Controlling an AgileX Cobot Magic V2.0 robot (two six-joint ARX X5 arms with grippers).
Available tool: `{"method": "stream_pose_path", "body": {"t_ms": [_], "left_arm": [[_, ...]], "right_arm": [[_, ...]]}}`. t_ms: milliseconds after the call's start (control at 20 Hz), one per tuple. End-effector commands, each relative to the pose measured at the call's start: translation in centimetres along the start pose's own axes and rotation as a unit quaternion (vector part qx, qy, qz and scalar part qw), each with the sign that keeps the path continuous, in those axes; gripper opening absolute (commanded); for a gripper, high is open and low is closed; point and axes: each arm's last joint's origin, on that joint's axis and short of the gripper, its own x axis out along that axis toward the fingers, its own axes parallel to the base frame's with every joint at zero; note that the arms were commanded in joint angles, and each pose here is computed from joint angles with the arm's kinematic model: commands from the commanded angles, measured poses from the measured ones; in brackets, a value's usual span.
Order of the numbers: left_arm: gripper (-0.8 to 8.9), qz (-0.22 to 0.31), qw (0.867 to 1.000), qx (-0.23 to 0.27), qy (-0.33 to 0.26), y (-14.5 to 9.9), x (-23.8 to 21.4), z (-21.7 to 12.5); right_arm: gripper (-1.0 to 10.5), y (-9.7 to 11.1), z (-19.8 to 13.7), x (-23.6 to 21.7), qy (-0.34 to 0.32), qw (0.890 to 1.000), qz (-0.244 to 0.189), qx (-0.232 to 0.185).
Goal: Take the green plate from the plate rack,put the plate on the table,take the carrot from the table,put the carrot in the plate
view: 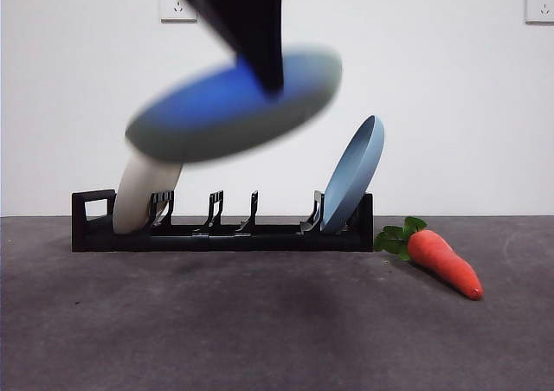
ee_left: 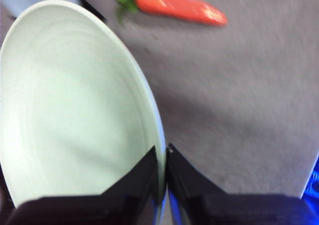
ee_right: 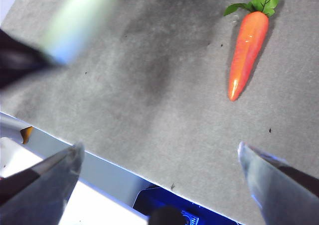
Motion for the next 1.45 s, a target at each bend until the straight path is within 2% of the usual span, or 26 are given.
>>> {"method": "stream_pose_path", "body": {"t_ms": [50, 250, 700, 750, 850, 950, 1050, 1200, 1450], "left_arm": [[-0.06, 0.008, 0.999, 0.038, 0.005, -1.8, 2.8, -1.7], [-0.06, 0.02, 0.998, 0.061, 0.028, -3.8, 6.6, -4.0], [0.01, -0.01, 0.991, 0.096, 0.092, -6.6, 11.9, -5.5], [0.11, -0.011, 0.992, 0.088, 0.095, -6.6, 11.9, -5.6], [1.51, -0.01, 0.992, 0.086, 0.094, -6.6, 11.9, -5.6], [2.84, -0.007, 0.993, 0.073, 0.093, -6.5, 11.9, -5.5], [2.89, -0.006, 0.994, 0.062, 0.088, -6.4, 11.6, -5.3], [2.89, -0.001, 0.997, 0.024, 0.069, -5.8, 10.2, -4.3], [2.89, -0.04, 0.996, -0.076, -0.024, -3.2, 3.7, -0.4]], "right_arm": [[6.9, 0.1, 0.1, -0.1, -0.004, 1.0, 0.002, 0.001], [6.9, 0.0, 0.2, 0.0, -0.007, 1.0, 0.001, 0.0], [6.9, -0.9, 1.6, 1.5, -0.001, 1.0, 0.001, 0.003], [6.9, -1.1, 1.9, 1.7, -0.002, 1.0, 0.0, 0.002], [6.9, -1.7, 2.7, 2.7, -0.002, 1.0, -0.001, 0.006], [6.9, -2.4, 3.5, 3.9, 0.005, 1.0, 0.0, 0.011], [6.9, -3.3, 4.3, 5.3, 0.011, 1.0, -0.002, 0.015], [6.9, -4.8, 5.4, 7.9, 0.025, 0.999, -0.039, 0.017], [6.9, -6.7, 6.6, 13.7, 0.055, 0.996, -0.07, 0.009]]}}
